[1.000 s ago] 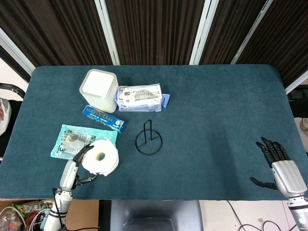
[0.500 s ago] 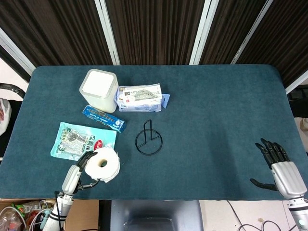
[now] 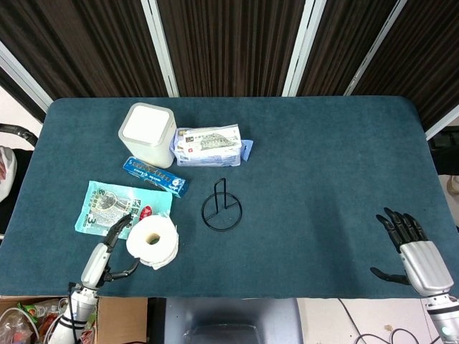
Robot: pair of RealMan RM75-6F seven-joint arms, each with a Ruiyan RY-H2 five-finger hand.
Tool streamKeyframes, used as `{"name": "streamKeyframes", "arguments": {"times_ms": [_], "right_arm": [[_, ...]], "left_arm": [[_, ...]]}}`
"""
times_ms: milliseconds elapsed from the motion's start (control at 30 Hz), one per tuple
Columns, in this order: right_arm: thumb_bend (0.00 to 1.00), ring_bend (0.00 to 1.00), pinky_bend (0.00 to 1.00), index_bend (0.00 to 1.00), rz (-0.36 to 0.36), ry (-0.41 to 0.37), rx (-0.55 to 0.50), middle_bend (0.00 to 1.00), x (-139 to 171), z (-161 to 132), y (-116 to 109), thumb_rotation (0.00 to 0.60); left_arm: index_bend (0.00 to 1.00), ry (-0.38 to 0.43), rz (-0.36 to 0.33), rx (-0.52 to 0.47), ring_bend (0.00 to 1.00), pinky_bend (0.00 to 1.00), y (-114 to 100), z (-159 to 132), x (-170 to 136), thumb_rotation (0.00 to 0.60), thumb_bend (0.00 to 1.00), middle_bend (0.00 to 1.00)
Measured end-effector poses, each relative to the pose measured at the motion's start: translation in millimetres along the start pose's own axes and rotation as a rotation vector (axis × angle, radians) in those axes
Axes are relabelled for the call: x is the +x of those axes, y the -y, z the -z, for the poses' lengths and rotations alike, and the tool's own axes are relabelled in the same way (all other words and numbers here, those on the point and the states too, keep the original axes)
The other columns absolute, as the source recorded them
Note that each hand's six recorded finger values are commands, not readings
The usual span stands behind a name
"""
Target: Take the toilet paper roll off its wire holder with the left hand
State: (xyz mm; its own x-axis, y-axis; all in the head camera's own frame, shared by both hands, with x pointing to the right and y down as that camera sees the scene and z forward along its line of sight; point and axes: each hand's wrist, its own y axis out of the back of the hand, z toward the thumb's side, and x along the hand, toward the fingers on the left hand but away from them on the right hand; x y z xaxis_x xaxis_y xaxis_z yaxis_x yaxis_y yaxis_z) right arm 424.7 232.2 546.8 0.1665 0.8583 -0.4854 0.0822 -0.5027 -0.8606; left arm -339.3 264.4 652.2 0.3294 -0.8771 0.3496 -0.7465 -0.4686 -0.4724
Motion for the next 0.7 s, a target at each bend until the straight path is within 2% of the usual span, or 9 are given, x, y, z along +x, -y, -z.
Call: {"name": "streamKeyframes", "arguments": {"times_ms": [133,200,300,433,567,700], "right_arm": [[0.09,0.00,0.00,0.00,0.012,0.008,-0.001,0.00,2,2,-3,0.600],[0.09,0.00,0.00,0.00,0.013,0.010,0.003,0.00,2,2,-2,0.600],[0.09,0.00,0.00,0.00,0.009,0.007,0.019,0.00,3,0,0,0.600],[0.09,0.00,0.00,0.00,0.001,-0.002,0.052,0.00,3,-5,6,0.600],[0.09,0.00,0.00,0.00,-0.001,0.001,0.069,0.00,2,-11,11,0.600],[0.09,0.00,0.00,0.00,0.006,0.008,0.064,0.00,2,-10,10,0.600]], "left_arm": [[0.00,0.037,-0.067,0.067,0.00,0.05,-38,-7,-7,0.600,0.38,0.00],[0.00,0.053,-0.105,0.133,0.00,0.05,-64,-10,-13,0.600,0.37,0.00],[0.00,0.039,-0.111,0.268,0.00,0.05,-88,-10,-23,0.600,0.38,0.00],[0.00,-0.023,-0.070,0.457,0.00,0.03,-96,0,-37,0.600,0.38,0.00],[0.00,-0.067,0.019,0.643,0.00,0.02,-91,7,-51,0.600,0.38,0.00],[0.00,-0.041,0.063,0.708,0.00,0.01,-85,2,-62,0.600,0.38,0.00]]}}
